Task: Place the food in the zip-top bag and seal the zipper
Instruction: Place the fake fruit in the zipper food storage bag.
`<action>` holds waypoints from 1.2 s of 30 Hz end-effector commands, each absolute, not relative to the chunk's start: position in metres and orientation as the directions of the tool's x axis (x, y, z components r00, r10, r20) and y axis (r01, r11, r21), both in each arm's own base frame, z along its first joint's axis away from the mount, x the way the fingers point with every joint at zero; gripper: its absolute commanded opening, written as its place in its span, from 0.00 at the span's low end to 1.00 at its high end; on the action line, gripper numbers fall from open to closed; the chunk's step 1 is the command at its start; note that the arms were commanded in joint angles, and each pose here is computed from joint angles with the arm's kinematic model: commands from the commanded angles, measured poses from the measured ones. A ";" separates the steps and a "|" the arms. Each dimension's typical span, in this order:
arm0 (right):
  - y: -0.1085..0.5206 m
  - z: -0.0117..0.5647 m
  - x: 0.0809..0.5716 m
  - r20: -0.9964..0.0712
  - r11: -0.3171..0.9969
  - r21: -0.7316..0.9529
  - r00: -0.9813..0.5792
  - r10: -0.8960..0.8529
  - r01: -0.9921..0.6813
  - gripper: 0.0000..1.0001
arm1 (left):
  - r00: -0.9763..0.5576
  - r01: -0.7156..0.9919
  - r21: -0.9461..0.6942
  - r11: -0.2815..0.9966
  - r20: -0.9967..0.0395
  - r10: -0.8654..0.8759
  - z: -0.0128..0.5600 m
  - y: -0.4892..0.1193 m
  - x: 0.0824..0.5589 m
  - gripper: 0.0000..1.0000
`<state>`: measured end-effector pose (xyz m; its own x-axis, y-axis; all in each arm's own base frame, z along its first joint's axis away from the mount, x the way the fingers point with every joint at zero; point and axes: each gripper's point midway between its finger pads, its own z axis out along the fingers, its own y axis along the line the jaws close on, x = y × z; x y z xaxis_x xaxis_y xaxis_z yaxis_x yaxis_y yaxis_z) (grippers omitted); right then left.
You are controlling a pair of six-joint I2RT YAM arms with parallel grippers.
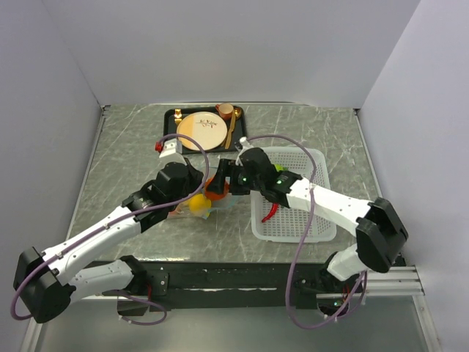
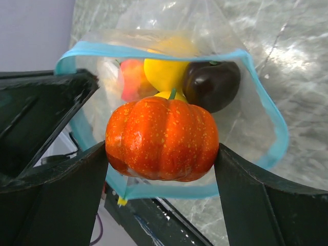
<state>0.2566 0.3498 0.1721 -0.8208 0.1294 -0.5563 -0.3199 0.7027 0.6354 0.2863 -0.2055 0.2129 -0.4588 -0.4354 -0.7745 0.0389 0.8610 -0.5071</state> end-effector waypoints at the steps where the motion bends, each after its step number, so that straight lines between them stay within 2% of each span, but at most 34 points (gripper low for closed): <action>1: 0.368 0.187 0.263 -0.589 0.694 0.616 -0.803 0.093 -0.371 0.63 | -0.423 0.108 -0.541 0.834 -0.784 -0.454 0.236 -0.212 0.287 0.01; 7: 0.378 0.189 0.284 -0.619 0.738 0.558 -0.783 0.065 -0.380 0.67 | -0.407 0.091 -0.591 0.802 -0.757 -0.511 0.238 -0.208 0.283 0.01; 12: 0.389 0.204 0.297 -0.649 0.730 0.552 -0.757 0.075 -0.402 0.81 | -0.364 0.072 -0.616 0.785 -0.749 -0.554 0.248 -0.197 0.281 0.01; 14: 0.389 0.205 0.300 -0.653 0.738 0.546 -0.754 0.077 -0.397 0.94 | -0.343 0.069 -0.620 0.782 -0.751 -0.565 0.252 -0.192 0.280 0.01; 17: 0.383 0.209 0.300 -0.670 0.742 0.540 -0.737 0.094 -0.397 1.00 | -0.321 0.065 -0.617 0.784 -0.757 -0.570 0.258 -0.187 0.280 0.01; 26: 0.335 0.223 0.305 -0.744 0.837 0.442 -0.653 0.142 -0.322 1.00 | -0.306 0.017 -0.625 0.780 -0.746 -0.591 0.256 -0.181 0.282 0.01; 31: 0.285 0.220 0.306 -0.780 0.904 0.375 -0.596 0.189 -0.205 1.00 | -0.246 -0.004 -0.652 0.758 -0.734 -0.633 0.266 -0.166 0.279 0.01; 36: 0.254 0.208 0.306 -0.769 0.921 0.363 -0.604 0.210 -0.142 1.00 | -0.219 -0.012 -0.651 0.759 -0.739 -0.638 0.273 -0.159 0.278 0.01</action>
